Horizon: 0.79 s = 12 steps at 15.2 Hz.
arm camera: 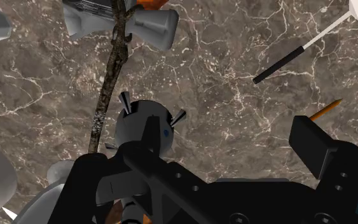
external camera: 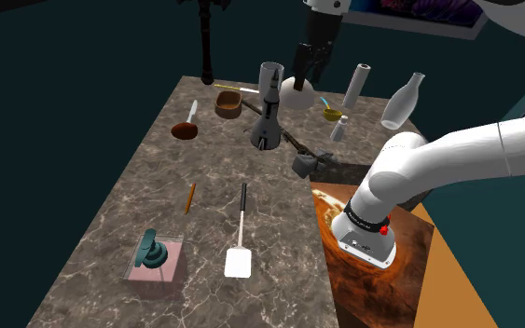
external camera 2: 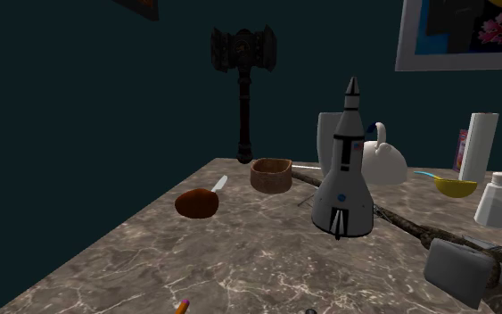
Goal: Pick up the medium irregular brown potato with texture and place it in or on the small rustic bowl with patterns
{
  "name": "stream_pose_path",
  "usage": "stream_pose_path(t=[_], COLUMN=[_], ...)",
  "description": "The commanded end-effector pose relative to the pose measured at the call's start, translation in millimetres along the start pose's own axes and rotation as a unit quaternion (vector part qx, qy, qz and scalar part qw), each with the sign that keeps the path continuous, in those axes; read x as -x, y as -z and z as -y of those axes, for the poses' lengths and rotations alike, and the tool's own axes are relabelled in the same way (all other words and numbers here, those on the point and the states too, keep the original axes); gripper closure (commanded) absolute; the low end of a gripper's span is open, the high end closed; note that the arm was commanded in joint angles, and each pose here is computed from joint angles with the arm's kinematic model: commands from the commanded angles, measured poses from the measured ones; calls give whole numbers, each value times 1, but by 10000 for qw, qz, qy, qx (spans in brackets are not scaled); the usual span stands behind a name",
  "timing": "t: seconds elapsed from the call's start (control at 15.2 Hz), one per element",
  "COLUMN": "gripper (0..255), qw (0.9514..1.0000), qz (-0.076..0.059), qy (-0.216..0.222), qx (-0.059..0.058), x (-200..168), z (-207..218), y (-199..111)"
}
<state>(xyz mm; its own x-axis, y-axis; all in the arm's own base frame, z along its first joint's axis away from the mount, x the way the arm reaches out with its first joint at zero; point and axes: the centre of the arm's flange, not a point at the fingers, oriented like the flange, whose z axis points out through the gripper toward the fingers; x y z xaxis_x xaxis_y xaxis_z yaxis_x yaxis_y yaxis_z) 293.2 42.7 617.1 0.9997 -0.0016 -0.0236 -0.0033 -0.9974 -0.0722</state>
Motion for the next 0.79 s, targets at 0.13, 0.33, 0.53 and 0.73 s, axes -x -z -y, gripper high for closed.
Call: stream_pose_path(t=[0.13, 0.33, 0.53, 0.73], gripper=[0, 0, 0, 0], qw=[9997, 9983, 9957, 9919], qz=[-7, -19, -30, -41], qy=[208, 520, 831, 1142], qx=[-102, -254, -406, -558], x=[-21, -54, -87, -120], z=[-9, -21, -30, -36], y=[-14, -36, -58, -80])
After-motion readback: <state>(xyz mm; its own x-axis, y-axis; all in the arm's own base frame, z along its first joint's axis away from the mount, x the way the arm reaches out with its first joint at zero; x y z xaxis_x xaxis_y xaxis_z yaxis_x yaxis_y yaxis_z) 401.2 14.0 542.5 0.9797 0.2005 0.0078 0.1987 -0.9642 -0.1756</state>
